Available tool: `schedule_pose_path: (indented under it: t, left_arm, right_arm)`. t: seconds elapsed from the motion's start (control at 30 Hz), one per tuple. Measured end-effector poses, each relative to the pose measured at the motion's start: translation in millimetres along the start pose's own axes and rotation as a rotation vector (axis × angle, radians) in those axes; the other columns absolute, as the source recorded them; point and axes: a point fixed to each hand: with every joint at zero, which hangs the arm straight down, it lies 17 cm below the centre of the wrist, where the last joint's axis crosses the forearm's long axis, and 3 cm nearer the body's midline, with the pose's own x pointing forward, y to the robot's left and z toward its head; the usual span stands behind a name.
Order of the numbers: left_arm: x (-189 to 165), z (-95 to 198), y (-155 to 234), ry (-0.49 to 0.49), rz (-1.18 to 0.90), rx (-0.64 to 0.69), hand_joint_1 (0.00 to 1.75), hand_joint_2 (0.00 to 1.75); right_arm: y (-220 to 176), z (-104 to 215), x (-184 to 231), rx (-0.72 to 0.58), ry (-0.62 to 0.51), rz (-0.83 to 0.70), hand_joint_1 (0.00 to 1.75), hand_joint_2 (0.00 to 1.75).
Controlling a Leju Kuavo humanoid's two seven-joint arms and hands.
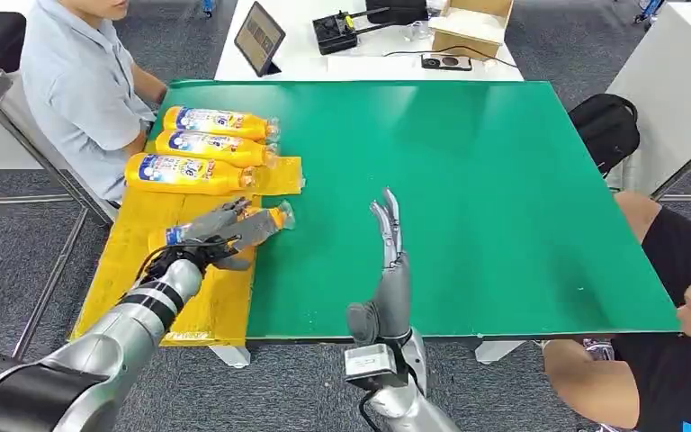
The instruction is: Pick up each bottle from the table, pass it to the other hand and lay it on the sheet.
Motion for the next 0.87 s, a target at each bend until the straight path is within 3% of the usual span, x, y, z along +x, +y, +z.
schedule_pose_path:
  t: [0.2, 0.3, 0.47, 0.5, 0.63, 0.67, 0.77, 0.8, 0.87]
  left_arm:
    - [32.8, 2.7, 8.1, -0.152, 0.216, 0.053, 0.0, 1.75]
    - [60.4, 8.5, 39.0, -0.279, 0.418, 0.181, 0.0, 1.75]
    - [86.3, 30.5, 89.9, -0.391, 0.788, 0.408, 0.0, 1.75]
    - [88.5, 39.0, 102.5, -0.415, 0.882, 0.46, 0.0, 1.75]
    - [88.3, 64.9, 122.8, -0.45, 1.082, 0.576, 0.0, 1.75]
    - [85.8, 73.6, 126.1, -0.456, 1.128, 0.606, 0.0, 1.75]
    - [78.4, 97.4, 124.4, -0.459, 1.174, 0.67, 0.0, 1.75]
    - [76.7, 105.9, 121.8, -0.459, 1.171, 0.691, 0.0, 1.75]
    - [70.8, 125.9, 110.9, -0.444, 1.167, 0.731, 0.0, 1.75]
  right_arm:
    - [1.6, 0.9, 0.6, 0.009, -0.007, 0.009, 0.0, 0.0]
    - [-0.2, 0.5, 4.4, 0.01, -0.031, 0.044, 0.0, 0.0]
    - [-15.2, -9.1, 28.0, -0.057, -0.089, 0.084, 0.0, 0.0]
    - [-22.0, -12.7, 38.2, -0.083, -0.113, 0.097, 0.0, 1.75]
    - [-49.4, -24.6, 70.1, -0.172, -0.193, 0.155, 0.0, 1.75]
    - [-62.5, -27.7, 77.8, -0.209, -0.209, 0.169, 0.0, 0.0]
    - [-95.3, -29.8, 88.3, -0.3, -0.216, 0.19, 0.0, 0.0]
    - [-105.4, -29.1, 89.1, -0.327, -0.211, 0.196, 0.0, 1.75]
    - [-119.2, -23.2, 83.2, -0.362, -0.179, 0.209, 0.0, 1.75]
